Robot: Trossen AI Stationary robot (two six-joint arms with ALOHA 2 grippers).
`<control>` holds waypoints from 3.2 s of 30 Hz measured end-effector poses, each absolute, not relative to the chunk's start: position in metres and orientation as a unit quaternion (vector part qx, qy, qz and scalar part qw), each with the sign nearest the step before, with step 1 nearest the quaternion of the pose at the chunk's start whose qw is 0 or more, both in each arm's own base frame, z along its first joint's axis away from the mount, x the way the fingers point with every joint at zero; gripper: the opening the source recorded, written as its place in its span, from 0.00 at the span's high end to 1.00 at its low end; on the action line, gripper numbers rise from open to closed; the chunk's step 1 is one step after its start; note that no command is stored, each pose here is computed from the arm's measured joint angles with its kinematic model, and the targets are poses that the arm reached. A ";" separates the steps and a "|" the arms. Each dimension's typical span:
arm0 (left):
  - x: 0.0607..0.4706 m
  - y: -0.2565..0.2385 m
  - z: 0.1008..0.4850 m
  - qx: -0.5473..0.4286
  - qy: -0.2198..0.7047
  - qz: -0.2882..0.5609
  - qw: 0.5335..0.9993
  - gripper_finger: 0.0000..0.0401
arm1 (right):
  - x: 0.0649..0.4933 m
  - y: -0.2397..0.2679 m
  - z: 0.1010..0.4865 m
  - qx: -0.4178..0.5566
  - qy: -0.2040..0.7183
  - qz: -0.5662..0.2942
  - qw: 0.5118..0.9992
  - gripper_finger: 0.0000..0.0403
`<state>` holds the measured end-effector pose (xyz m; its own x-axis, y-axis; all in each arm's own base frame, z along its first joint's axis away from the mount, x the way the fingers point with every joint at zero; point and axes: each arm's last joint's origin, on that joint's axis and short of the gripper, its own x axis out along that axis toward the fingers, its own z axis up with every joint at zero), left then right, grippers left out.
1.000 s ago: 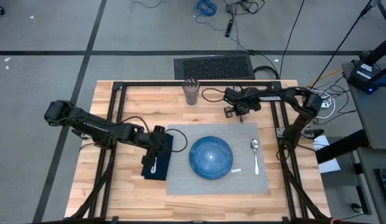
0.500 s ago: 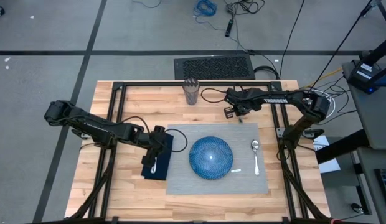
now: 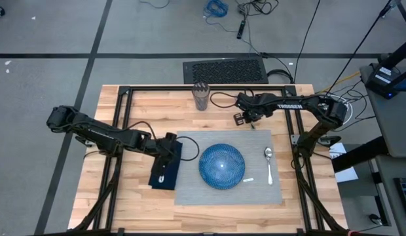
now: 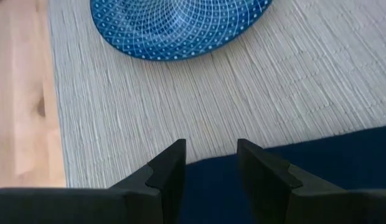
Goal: Set table place
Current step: Put the silver knife to the left of the silver spoon on the gray placemat
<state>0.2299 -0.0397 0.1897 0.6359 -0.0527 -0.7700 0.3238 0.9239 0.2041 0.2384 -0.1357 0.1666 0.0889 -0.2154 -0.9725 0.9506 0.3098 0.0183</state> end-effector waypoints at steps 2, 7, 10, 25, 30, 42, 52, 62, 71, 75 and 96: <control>0.231 -0.040 0.191 0.164 0.407 -0.105 0.892 0.68 | 0.240 -0.136 0.167 0.375 0.493 -0.450 0.643 0.85; 0.240 -0.040 0.209 0.198 0.381 -0.090 0.899 0.67 | 0.241 -0.137 0.167 0.377 0.488 -0.448 0.648 0.76; 0.249 -0.033 0.226 0.214 0.360 -0.064 0.906 0.64 | 0.241 -0.137 0.167 0.377 0.488 -0.448 0.648 0.72; 0.352 0.066 0.267 0.181 0.480 0.014 0.858 0.50 | 0.242 -0.134 0.168 0.363 0.500 -0.434 0.655 0.68; 0.371 0.083 0.318 0.190 0.441 -0.009 0.877 0.50 | 0.245 -0.129 0.168 0.349 0.510 -0.421 0.664 0.68; 0.357 0.096 0.406 0.169 0.366 -0.011 0.915 0.50 | 0.230 -0.120 0.144 0.357 0.536 -0.412 0.645 0.68; 0.346 0.077 0.401 0.074 0.395 -0.118 0.908 0.50 | 0.225 -0.123 0.136 0.372 0.531 -0.398 0.649 0.79; 0.336 0.056 0.413 0.078 0.379 -0.134 0.912 0.50 | 0.224 -0.120 0.135 0.375 0.549 -0.380 0.643 1.00; 0.325 0.044 0.425 0.093 0.366 -0.137 0.916 0.50 | 0.236 -0.113 0.157 0.374 0.586 -0.359 0.623 1.00; 0.323 0.044 0.424 0.091 0.375 -0.135 0.912 0.50 | 0.237 -0.105 0.169 0.365 0.618 -0.357 0.598 1.00; 0.322 0.048 0.321 0.054 0.554 -0.095 0.825 0.50 | 0.258 -0.139 0.182 0.328 0.480 -0.424 0.695 0.79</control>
<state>0.3216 0.0477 0.3208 0.3679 -0.0970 -0.9248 0.2163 0.9762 -0.0164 0.2582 -0.1389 0.1820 0.1796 -0.2736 -0.9449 0.9034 0.4261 0.0483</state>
